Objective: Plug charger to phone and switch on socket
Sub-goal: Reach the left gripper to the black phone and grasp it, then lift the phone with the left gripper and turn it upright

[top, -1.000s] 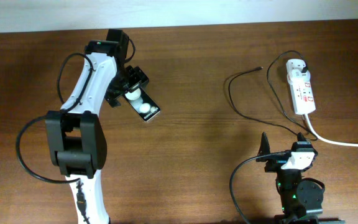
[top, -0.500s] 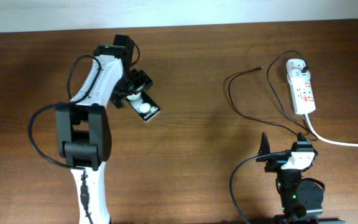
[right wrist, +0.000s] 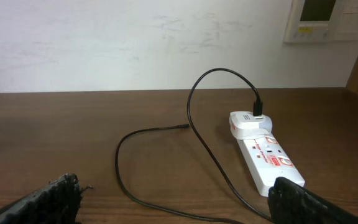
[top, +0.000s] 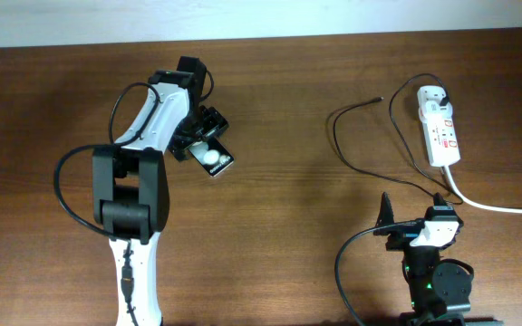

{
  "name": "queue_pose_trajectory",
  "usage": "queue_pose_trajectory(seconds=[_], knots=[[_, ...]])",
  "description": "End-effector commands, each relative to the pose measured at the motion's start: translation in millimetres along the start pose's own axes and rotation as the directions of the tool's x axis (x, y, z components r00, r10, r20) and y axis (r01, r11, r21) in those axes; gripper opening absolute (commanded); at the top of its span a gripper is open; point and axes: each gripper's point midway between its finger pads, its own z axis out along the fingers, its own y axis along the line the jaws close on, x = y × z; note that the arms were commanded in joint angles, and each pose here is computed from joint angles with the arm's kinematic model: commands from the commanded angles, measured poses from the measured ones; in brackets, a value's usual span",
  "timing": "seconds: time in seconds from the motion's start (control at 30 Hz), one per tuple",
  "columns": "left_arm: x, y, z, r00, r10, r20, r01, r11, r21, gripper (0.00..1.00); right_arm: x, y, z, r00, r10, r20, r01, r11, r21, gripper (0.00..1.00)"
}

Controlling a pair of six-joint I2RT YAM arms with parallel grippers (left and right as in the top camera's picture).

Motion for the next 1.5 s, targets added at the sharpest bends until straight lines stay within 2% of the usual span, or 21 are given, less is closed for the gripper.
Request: queue_pose_trajectory(seconds=[0.0,0.27,0.3,0.43,0.6,0.77,0.9,1.17,1.23,1.33,1.47], knots=[[-6.6,3.9,4.9,1.0,-0.019,0.023,0.019,0.999,-0.028,0.99,3.2,-2.7,0.3,1.0,0.008,-0.004,-0.008,1.0,0.013,0.99],[6.4,7.5,38.7,0.997,-0.025,-0.067,0.021,0.998,-0.053,0.99,3.2,-2.7,0.3,1.0,0.008,-0.004,-0.008,1.0,0.013,0.99],[6.5,7.5,38.7,0.997,-0.025,-0.067,0.021,0.998,-0.053,0.92,3.2,-2.7,0.3,1.0,0.008,-0.004,-0.008,1.0,0.013,0.99],[7.3,6.7,38.7,0.997,-0.025,-0.072,0.022,0.999,-0.048,0.75,3.2,-2.7,0.3,1.0,0.008,-0.004,-0.008,1.0,0.013,0.99],[10.7,4.7,38.4,0.996,-0.025,-0.091,0.022,0.999,-0.036,0.64,3.2,-2.7,0.3,1.0,0.008,-0.004,-0.008,1.0,0.013,0.99],[7.8,9.6,25.8,0.995,-0.022,-0.1,0.016,0.998,-0.055,0.64,3.2,-2.7,0.3,1.0,0.008,-0.004,-0.008,1.0,0.013,0.99],[0.9,2.5,-7.1,0.995,0.04,-0.089,-0.044,0.998,-0.038,0.62,3.2,-2.7,0.3,1.0,0.008,-0.004,-0.008,1.0,0.013,0.99],[-13.0,15.5,-115.2,0.995,0.095,0.032,-0.091,0.99,-0.112,0.61,3.2,-2.7,0.3,1.0,0.008,-0.004,-0.008,1.0,0.013,0.99],[-15.0,9.0,-136.7,0.984,0.163,0.065,-0.158,0.985,-0.069,0.6,3.2,-2.7,0.3,1.0,0.008,-0.004,-0.008,1.0,0.013,0.99],[-11.6,8.2,-176.4,0.976,0.17,0.137,-0.17,0.985,-0.01,0.6,3.2,-2.7,0.3,1.0,0.008,-0.004,-0.008,1.0,0.013,0.99],[0.2,13.7,-239.2,0.941,0.228,0.251,-0.251,0.966,0.063,0.59,3.2,-2.7,0.3,1.0,0.008,-0.004,-0.008,1.0,0.013,0.99]])
